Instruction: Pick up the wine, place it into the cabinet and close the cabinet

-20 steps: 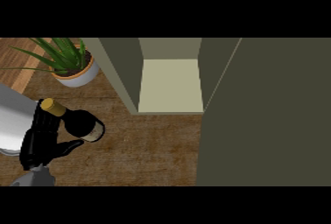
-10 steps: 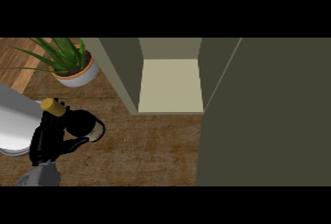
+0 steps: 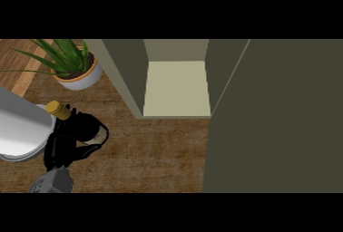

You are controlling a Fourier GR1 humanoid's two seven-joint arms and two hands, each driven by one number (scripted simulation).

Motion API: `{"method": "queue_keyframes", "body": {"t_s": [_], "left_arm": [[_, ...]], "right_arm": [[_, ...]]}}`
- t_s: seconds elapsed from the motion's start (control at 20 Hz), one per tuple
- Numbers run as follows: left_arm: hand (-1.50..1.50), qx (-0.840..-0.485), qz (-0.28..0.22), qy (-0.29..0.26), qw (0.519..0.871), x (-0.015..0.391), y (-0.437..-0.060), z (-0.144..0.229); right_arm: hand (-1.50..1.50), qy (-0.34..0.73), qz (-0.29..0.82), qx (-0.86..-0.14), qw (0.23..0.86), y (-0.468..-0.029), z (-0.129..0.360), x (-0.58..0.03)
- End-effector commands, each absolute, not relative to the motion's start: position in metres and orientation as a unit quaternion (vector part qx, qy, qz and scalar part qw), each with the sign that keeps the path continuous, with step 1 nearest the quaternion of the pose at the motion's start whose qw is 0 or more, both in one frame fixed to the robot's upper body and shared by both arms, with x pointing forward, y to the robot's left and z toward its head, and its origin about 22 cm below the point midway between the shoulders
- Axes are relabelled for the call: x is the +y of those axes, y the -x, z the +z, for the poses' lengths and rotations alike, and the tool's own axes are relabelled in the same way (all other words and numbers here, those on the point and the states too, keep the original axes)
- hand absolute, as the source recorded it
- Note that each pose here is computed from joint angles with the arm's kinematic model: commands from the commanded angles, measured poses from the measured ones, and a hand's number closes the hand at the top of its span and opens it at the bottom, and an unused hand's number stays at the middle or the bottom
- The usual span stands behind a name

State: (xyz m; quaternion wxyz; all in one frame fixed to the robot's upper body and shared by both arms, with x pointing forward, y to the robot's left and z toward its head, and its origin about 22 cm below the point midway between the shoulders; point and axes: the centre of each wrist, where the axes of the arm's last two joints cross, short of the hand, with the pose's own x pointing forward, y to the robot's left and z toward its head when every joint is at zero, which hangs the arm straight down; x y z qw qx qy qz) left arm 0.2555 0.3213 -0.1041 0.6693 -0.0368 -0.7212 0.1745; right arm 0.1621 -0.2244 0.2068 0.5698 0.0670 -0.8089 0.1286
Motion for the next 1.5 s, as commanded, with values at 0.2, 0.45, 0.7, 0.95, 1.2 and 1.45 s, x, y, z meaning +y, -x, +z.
{"method": "queue_keyframes", "body": {"t_s": [0.2,0.45,0.7,0.95,1.2,1.45], "left_arm": [[1.5,-0.725,0.195,0.081,0.655,0.324,-0.276,-0.101],[1.5,-0.737,0.151,0.106,0.65,0.324,-0.263,-0.113],[1.5,-0.757,0.086,0.07,0.644,0.315,-0.276,-0.109],[1.5,-0.762,0.036,0.042,0.645,0.334,-0.23,-0.12],[1.5,-0.773,0.045,0.029,0.632,0.327,-0.215,-0.109],[1.5,-0.807,0.033,-0.012,0.59,0.309,-0.21,-0.097]], "right_arm": [[-1.5,-0.108,0.126,-0.819,0.55,-0.127,0.223,-0.227],[-1.5,-0.106,0.119,-0.818,0.553,-0.129,0.213,-0.229],[-1.5,-0.11,0.114,-0.82,0.55,-0.139,0.215,-0.22],[-1.5,-0.096,0.122,-0.815,0.558,-0.127,0.219,-0.226],[-1.5,-0.102,0.111,-0.818,0.555,-0.131,0.212,-0.231],[-1.5,-0.104,0.129,-0.815,0.555,-0.145,0.227,-0.23]]}}
